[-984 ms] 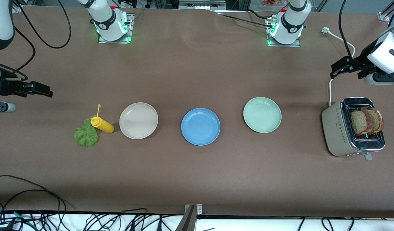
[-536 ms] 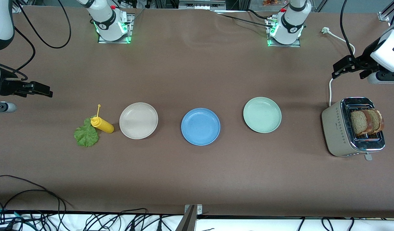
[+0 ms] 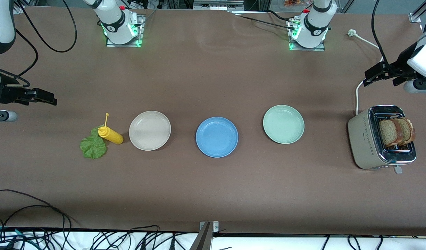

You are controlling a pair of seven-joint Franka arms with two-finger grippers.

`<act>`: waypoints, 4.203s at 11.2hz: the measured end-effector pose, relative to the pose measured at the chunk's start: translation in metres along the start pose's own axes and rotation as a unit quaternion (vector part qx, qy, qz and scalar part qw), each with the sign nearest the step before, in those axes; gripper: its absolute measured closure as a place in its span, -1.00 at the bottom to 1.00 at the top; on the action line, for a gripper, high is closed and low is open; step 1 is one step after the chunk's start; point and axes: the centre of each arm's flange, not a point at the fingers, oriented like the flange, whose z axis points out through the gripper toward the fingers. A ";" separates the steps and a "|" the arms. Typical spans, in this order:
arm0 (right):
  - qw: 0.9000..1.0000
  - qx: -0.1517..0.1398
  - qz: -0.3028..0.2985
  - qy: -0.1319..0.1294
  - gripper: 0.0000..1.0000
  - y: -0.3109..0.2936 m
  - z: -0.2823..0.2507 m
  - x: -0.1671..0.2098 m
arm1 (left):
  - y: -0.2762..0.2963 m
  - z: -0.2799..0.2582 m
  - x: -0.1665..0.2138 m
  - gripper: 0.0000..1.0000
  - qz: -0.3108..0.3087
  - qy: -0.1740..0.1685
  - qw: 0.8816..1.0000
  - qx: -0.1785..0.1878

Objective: Make sandwich in blue plate with both arms

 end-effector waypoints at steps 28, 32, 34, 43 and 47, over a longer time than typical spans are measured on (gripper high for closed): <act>1.000 -0.001 -0.011 0.001 -1.00 -0.015 -0.001 0.001 | -0.189 0.188 0.110 -1.00 -0.047 -0.004 0.998 0.033; 1.000 -0.001 -0.011 0.001 -1.00 -0.015 -0.001 0.001 | -0.185 0.205 0.117 -0.96 -0.043 -0.008 0.998 0.036; 1.000 -0.001 -0.011 0.001 -1.00 -0.015 -0.001 0.001 | -0.183 0.206 0.118 -0.67 -0.041 -0.008 0.998 0.036; 1.000 -0.001 -0.011 0.001 -1.00 -0.015 -0.001 0.001 | -0.184 0.217 0.120 0.08 -0.041 -0.017 0.998 0.037; 1.000 -0.001 -0.011 0.001 -1.00 -0.015 -0.001 0.001 | -0.185 0.217 0.120 0.74 -0.041 -0.017 0.998 0.036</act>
